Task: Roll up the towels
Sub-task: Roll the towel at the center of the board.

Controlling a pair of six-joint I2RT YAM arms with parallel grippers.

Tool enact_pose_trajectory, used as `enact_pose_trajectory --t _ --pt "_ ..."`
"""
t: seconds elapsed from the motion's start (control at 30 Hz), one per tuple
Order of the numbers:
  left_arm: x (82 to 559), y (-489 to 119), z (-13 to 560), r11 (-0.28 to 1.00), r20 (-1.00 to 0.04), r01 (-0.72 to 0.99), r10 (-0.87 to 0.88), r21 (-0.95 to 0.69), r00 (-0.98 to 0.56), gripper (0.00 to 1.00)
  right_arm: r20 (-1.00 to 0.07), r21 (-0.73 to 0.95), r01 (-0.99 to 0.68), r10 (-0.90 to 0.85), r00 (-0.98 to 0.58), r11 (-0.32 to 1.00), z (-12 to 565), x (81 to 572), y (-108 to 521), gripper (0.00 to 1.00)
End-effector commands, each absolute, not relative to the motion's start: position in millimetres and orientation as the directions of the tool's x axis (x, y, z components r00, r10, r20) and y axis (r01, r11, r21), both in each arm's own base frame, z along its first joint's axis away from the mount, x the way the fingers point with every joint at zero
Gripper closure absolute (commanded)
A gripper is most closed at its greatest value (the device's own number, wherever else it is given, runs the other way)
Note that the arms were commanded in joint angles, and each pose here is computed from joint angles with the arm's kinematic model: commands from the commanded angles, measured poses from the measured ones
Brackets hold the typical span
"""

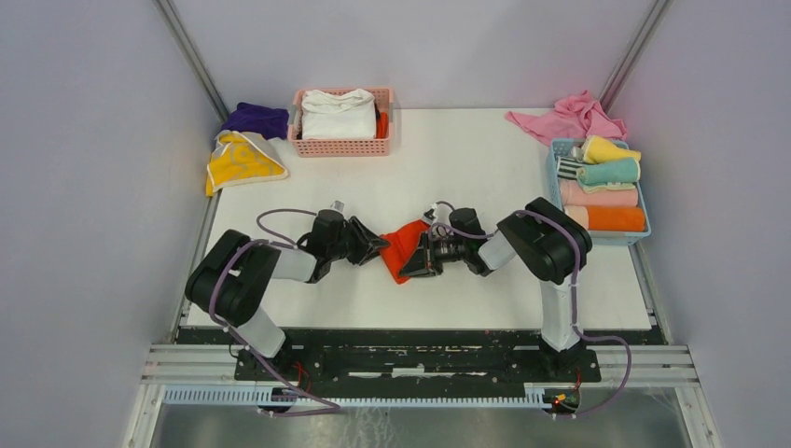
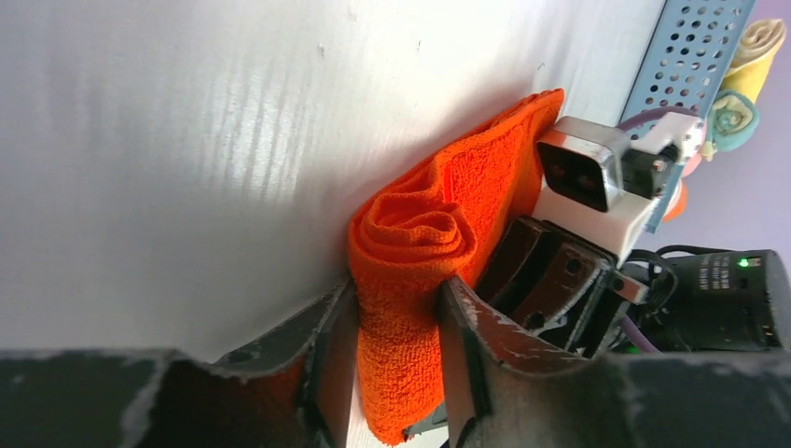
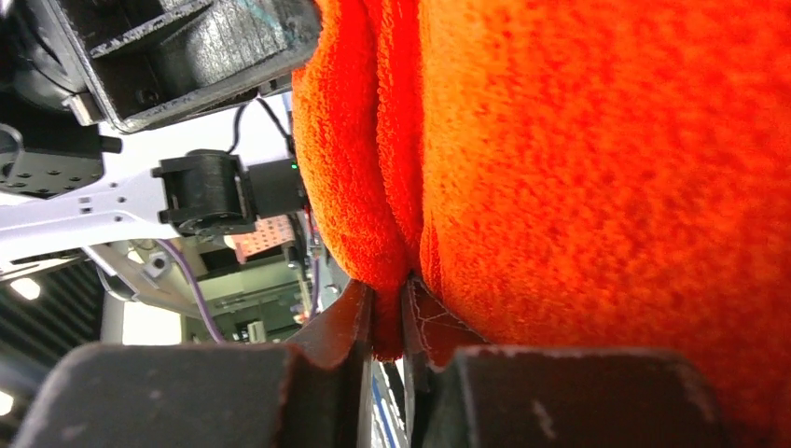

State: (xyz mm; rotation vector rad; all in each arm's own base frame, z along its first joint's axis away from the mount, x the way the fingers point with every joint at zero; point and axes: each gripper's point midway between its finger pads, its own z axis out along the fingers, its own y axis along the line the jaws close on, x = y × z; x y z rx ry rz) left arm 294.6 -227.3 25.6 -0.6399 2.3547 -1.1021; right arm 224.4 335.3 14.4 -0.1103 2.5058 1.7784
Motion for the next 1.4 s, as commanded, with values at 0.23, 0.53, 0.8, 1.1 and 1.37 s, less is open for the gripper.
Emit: enact_pose_trajectory --t 0.23,0.53,0.8,1.1,1.37 --pt "279 -211 -9 0.759 -0.306 -0.322 -0.556 -0.565 -0.773 0.71 -0.246 0.682 -0.291 -0.164 -0.955 0.671 10 212 287 0.57" --pt "269 -207 -7 0.787 -0.339 -0.387 -0.574 -0.481 -0.746 0.71 -0.602 0.180 -0.576 -0.374 -0.706 0.797 85 234 265 0.38" --pt "259 -209 -7 0.761 -0.304 -0.435 -0.611 -0.482 -0.731 0.71 -0.772 0.023 -0.718 -0.444 -0.455 0.696 105 223 327 0.39" --pt "258 -206 -3 0.760 -0.313 -0.441 -0.617 -0.478 -0.722 0.70 -0.717 -0.099 -0.754 -0.572 -0.398 0.650 52 227 349 0.40" --pt "256 -203 0 0.751 -0.314 -0.450 -0.629 -0.484 -0.711 0.70 -0.604 -0.182 -0.737 -0.665 -0.438 0.651 6 228 334 0.41"
